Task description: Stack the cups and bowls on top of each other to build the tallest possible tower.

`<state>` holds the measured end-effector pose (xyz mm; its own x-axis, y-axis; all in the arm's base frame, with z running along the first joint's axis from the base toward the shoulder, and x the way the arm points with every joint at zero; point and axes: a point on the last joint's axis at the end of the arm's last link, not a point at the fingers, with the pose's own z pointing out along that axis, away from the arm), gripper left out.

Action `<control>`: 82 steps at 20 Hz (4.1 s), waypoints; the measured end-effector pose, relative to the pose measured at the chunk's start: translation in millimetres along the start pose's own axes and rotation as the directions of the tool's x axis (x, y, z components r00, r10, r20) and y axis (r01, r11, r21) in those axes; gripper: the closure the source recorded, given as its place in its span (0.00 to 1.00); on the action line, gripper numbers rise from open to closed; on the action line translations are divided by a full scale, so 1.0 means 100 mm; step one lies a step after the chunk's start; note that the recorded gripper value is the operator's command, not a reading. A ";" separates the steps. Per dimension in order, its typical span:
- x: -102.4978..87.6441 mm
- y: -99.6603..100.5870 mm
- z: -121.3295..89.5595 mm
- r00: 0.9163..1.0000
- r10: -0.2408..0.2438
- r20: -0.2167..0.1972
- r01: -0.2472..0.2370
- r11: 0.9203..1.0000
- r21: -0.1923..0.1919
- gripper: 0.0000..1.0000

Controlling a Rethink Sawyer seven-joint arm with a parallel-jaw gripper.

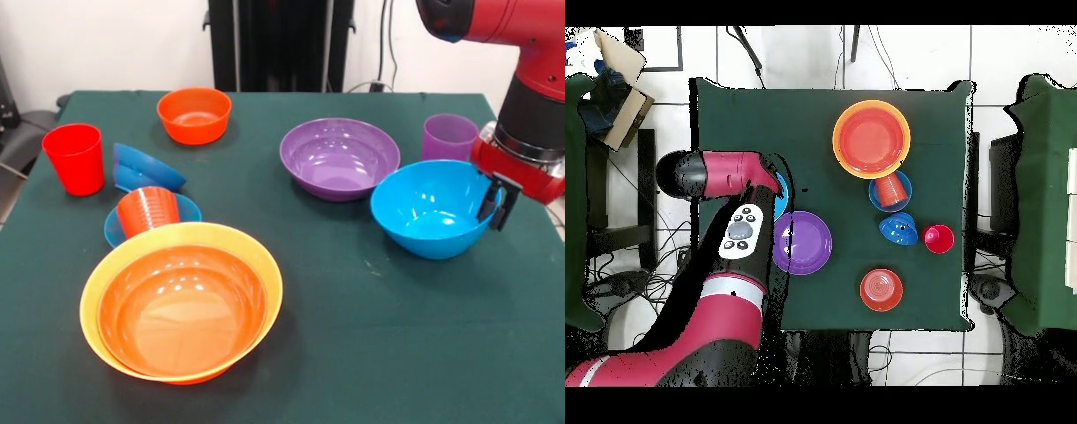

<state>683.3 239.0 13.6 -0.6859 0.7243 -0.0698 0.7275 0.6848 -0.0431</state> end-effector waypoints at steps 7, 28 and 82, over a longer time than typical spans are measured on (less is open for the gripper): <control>-0.02 -0.03 -0.12 0.999 -0.038 -0.019 0.039 0.998 0.055 1.00; -1.24 -0.02 -0.82 1.000 -0.023 0.020 0.020 0.991 0.131 1.00; -2.90 -0.62 -0.88 0.956 -0.216 0.200 0.167 0.958 0.235 1.00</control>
<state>835.8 -6.8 124.6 -0.8091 0.5287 -0.2566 0.5861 0.7577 -0.2870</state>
